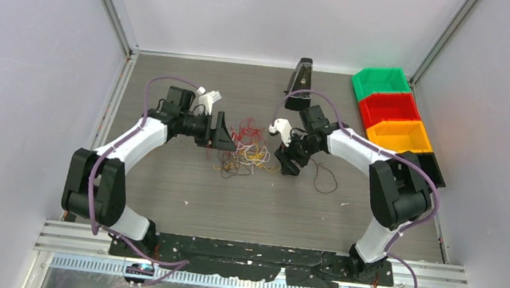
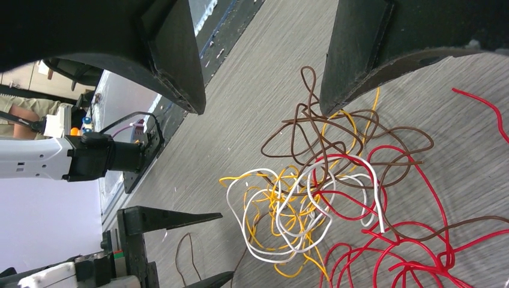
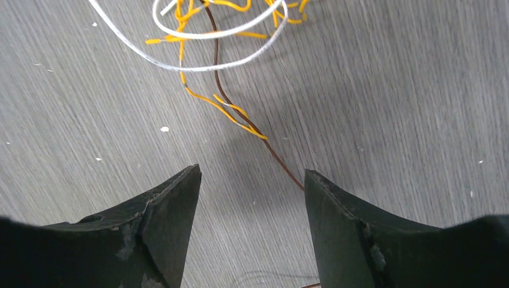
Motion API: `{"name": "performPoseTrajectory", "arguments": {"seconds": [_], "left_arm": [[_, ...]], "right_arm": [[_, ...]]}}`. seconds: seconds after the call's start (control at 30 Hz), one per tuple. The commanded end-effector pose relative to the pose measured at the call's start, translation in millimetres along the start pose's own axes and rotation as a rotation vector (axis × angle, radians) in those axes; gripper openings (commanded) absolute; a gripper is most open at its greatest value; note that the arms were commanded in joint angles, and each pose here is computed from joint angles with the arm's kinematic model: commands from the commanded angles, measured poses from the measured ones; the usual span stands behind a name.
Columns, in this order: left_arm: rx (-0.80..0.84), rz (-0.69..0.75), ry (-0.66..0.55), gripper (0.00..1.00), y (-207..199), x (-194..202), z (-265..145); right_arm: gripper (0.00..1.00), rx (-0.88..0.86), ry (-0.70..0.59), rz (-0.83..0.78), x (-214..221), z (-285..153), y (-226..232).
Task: Untangle the cables
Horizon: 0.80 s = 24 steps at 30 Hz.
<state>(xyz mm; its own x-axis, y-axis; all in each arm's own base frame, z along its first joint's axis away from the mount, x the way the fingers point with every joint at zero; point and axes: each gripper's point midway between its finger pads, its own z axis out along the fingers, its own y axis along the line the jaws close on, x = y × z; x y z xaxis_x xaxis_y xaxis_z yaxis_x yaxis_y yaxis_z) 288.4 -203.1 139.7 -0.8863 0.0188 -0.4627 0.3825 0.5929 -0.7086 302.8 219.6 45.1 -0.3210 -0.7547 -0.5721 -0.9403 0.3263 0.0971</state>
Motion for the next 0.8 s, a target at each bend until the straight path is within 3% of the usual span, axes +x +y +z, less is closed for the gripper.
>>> {"name": "performPoseTrajectory", "arguments": {"seconds": [0.0,0.23,0.53,0.77], "left_arm": [[0.05,0.003,-0.032,0.67,-13,-2,-5],[0.075,-0.043,-0.048,0.43,-17,17,-8],[-0.038,-0.135,-0.077,0.39,18,2,11],[-0.056,-0.182,-0.008,0.32,30,14,19]], "right_arm": [[0.69,0.0,-0.158,-0.089,-48,-21,8],[0.65,-0.061,-0.255,0.0,-108,-19,35],[0.63,-0.015,-0.285,0.099,-136,-5,21],[0.65,0.002,-0.286,0.167,-147,7,10]]}}
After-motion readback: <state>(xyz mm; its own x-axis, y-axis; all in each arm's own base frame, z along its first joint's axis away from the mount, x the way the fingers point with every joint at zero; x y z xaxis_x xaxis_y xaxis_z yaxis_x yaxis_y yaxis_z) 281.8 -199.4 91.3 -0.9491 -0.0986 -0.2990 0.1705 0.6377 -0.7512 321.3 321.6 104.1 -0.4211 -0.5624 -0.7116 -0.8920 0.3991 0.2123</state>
